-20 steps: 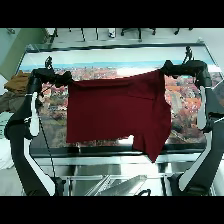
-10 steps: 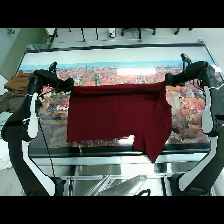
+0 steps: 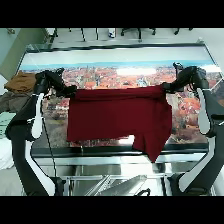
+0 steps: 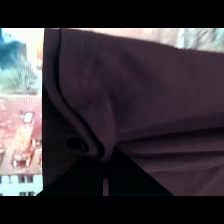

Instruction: Fold the shirts.

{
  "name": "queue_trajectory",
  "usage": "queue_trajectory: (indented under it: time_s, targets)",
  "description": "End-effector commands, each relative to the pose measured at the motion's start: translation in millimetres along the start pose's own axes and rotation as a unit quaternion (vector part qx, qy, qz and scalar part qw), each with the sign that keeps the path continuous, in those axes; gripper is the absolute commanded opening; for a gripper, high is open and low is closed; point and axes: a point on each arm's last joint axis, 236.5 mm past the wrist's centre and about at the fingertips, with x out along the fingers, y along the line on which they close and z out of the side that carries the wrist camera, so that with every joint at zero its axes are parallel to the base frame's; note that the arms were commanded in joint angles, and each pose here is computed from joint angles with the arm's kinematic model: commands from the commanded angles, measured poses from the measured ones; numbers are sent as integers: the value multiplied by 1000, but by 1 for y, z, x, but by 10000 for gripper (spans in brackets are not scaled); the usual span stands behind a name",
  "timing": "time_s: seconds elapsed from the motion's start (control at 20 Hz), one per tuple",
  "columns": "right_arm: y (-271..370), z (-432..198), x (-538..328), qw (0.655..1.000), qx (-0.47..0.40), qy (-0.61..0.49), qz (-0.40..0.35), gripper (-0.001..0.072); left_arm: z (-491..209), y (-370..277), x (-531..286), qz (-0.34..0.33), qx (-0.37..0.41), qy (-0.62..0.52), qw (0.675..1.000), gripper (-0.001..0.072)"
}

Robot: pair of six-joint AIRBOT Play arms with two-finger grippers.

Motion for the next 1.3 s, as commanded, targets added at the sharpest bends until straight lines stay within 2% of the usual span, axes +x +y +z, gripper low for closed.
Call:
queue_trajectory:
  time_s: [0.0,0.25,0.35,0.4,0.45,0.5,0.55,0.75,0.95,1.15,1.25]
  targets:
    - [-1,-3,4,1000,4,7,-7,24,-15,4,14,9,-1,33,999,14]
    - [2,-3,5,1000,4,7,-6,25,-9,0,8,5,0,25,1000,14]
    - [10,-1,4,1000,9,3,10,25,1,-14,0,-16,0,10,1000,28]
    - [14,0,4,1000,12,1,18,34,6,-20,-6,-27,0,1,1000,179]
    - [14,0,3,1000,20,1,18,176,11,-26,-12,-37,0,-6,999,478]
    - [13,0,1,999,31,3,16,363,13,-30,-18,-42,2,-8,999,633]
    - [10,-3,-3,999,38,8,11,401,10,-33,-24,-46,4,-1,999,644]
    - [-22,-3,-80,997,56,2,-62,410,-9,-14,-78,-43,-7,25,999,644]
    - [-43,-42,-157,993,95,15,-67,409,-52,23,-134,-37,-49,57,996,643]
    - [-37,-135,-158,984,164,64,21,408,-143,47,-99,-45,-89,119,988,643]
    - [-35,-174,-154,974,209,55,61,409,-186,43,-68,-73,-99,142,982,643]
